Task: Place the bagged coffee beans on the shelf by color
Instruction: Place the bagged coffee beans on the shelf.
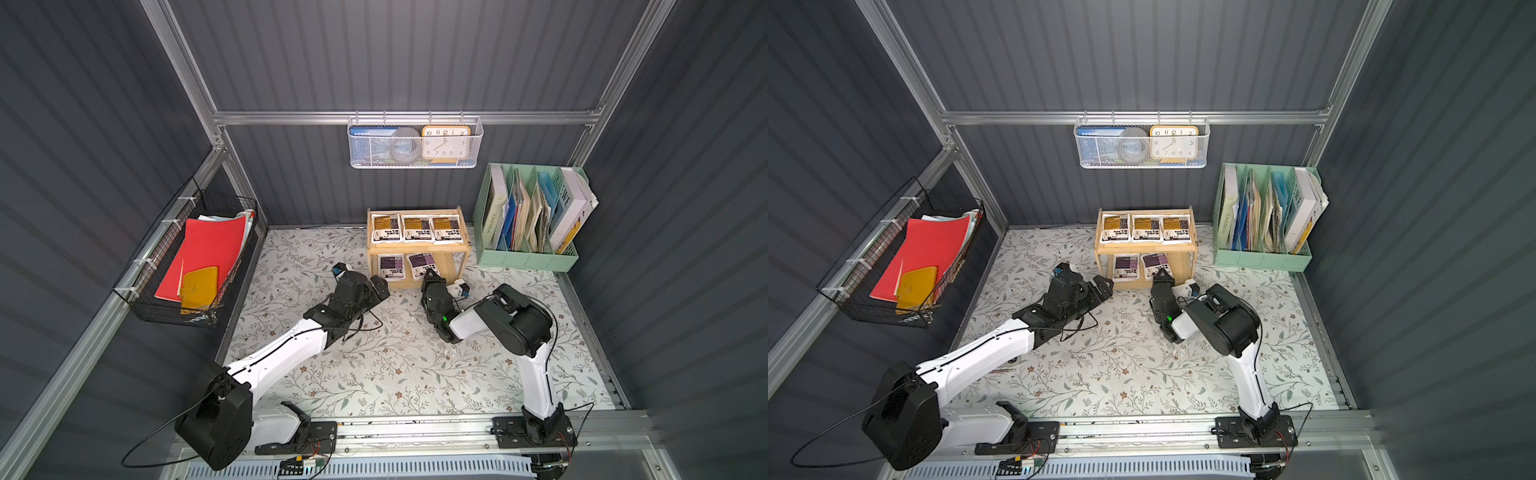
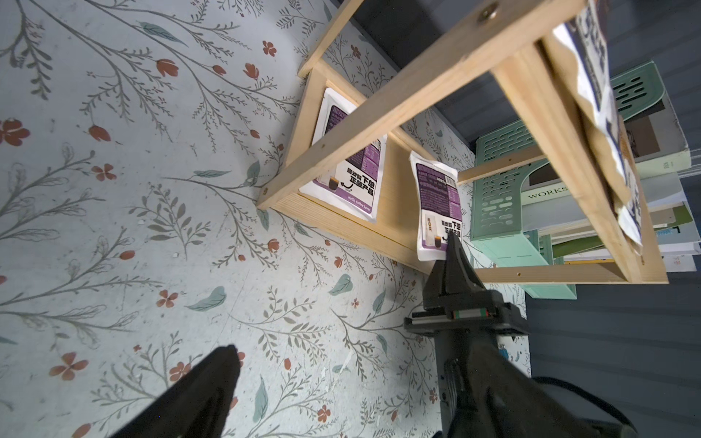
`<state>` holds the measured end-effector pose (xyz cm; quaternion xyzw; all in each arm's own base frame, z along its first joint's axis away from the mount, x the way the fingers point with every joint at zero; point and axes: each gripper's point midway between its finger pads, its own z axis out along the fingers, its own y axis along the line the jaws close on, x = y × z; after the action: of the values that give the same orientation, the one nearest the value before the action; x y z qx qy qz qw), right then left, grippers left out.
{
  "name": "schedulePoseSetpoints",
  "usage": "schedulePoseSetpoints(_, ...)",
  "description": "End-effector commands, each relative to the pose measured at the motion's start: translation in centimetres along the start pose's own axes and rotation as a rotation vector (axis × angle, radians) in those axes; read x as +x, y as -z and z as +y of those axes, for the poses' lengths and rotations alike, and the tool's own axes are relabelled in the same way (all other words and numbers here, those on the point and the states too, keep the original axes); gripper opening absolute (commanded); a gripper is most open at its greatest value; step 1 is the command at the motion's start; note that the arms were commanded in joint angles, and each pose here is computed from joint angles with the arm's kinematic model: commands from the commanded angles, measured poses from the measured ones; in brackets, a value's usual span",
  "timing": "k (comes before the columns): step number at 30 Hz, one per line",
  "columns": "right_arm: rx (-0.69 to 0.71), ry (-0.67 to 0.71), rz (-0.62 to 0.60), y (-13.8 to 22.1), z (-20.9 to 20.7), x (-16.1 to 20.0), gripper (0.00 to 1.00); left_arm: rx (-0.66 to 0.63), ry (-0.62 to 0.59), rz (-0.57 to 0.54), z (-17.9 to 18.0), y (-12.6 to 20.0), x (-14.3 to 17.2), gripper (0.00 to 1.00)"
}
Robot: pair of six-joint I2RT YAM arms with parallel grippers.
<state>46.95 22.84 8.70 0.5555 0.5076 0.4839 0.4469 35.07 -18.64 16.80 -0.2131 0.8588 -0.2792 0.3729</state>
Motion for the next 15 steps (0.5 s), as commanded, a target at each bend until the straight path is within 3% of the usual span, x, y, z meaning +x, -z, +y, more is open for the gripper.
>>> schedulePoseSetpoints(1,0.013,-0.018,-0.07,-1.2,-0.7,-0.7,0.0,0.012,-0.03,0.019,-0.1,-0.2,0.4,1.0)
schedulePoseSetpoints(15,0.103,0.027,-0.09,-3.3,-2.6,-0.9,0.0,0.013,-0.023,0.024,0.7,0.0,1.0,1.0)
